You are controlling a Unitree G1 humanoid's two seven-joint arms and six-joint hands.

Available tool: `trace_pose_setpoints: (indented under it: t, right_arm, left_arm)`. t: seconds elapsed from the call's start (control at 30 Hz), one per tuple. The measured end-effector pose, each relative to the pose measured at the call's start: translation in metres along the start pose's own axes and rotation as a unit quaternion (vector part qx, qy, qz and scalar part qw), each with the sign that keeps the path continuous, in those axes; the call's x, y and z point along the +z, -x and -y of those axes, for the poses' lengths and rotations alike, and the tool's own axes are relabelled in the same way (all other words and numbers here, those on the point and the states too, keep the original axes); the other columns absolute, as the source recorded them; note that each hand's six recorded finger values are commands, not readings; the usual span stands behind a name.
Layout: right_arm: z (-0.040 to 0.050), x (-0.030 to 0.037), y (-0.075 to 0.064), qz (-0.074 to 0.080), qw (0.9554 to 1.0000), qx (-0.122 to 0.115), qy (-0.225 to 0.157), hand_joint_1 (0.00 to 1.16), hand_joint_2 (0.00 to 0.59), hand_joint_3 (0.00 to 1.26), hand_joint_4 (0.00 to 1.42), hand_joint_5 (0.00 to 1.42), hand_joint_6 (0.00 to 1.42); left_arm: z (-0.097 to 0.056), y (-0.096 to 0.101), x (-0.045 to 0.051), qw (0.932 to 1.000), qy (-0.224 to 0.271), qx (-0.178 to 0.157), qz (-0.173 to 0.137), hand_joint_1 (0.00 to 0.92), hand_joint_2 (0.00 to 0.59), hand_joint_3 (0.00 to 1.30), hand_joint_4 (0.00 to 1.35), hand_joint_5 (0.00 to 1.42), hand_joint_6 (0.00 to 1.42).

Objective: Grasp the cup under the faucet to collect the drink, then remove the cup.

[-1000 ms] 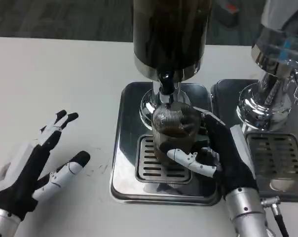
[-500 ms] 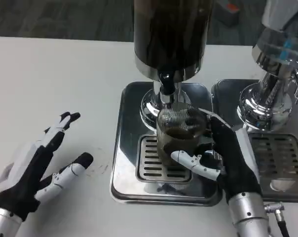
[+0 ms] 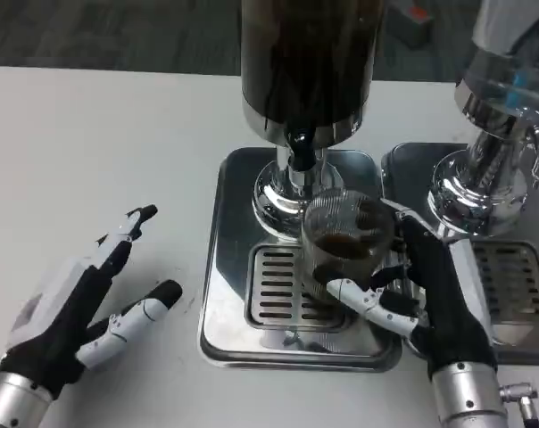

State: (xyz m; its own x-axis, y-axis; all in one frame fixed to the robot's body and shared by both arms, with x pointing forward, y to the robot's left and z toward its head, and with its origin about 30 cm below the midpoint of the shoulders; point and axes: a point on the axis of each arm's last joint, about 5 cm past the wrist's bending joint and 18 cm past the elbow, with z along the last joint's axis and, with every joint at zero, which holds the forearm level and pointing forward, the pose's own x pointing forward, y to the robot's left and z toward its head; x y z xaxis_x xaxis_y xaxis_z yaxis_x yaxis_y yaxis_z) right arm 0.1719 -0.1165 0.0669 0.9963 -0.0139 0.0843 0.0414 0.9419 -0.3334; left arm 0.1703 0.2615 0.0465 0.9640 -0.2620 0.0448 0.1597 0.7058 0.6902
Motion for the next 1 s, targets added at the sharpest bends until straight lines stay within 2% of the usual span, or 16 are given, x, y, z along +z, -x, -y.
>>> trace_pose_setpoints:
  t: [0.13, 0.27, 0.57, 0.83, 1.0]
  right_arm:
    - [0.0021, 0.0042, 0.002, 0.010, 0.9999, -0.007, -0.001, 0.92, 0.249, 0.43, 0.57, 0.64, 0.77]
    - [0.0055, 0.0062, 0.007, 0.013, 0.9999, -0.011, 0.002, 0.92, 0.249, 0.43, 0.57, 0.64, 0.77]
    - [0.0119, 0.0071, 0.018, -0.002, 0.9999, 0.000, 0.015, 0.91, 0.255, 0.43, 0.57, 0.65, 0.77]
    - [0.0148, 0.0097, 0.023, 0.000, 0.9999, 0.002, 0.015, 0.90, 0.256, 0.44, 0.58, 0.65, 0.78]
    - [0.0178, 0.0143, 0.031, 0.004, 0.9999, 0.006, 0.013, 0.90, 0.256, 0.44, 0.58, 0.65, 0.78]
  left_arm:
    - [0.000, 0.000, 0.0001, 1.0000, -0.001, -0.001, 0.001, 0.000, 0.152, 0.03, 0.00, 0.05, 0.00]
    - [-0.002, 0.000, -0.0002, 1.0000, -0.005, -0.003, 0.003, 0.000, 0.148, 0.03, 0.00, 0.05, 0.00]
    - [-0.005, 0.001, -0.0010, 0.9999, -0.010, -0.004, 0.003, 0.000, 0.145, 0.03, 0.00, 0.04, 0.00]
    - [-0.005, 0.001, -0.0010, 0.9999, -0.011, -0.005, 0.003, 0.000, 0.145, 0.03, 0.00, 0.04, 0.00]
    - [-0.006, 0.002, -0.0004, 0.9998, -0.016, -0.007, 0.006, 0.000, 0.145, 0.03, 0.00, 0.04, 0.00]
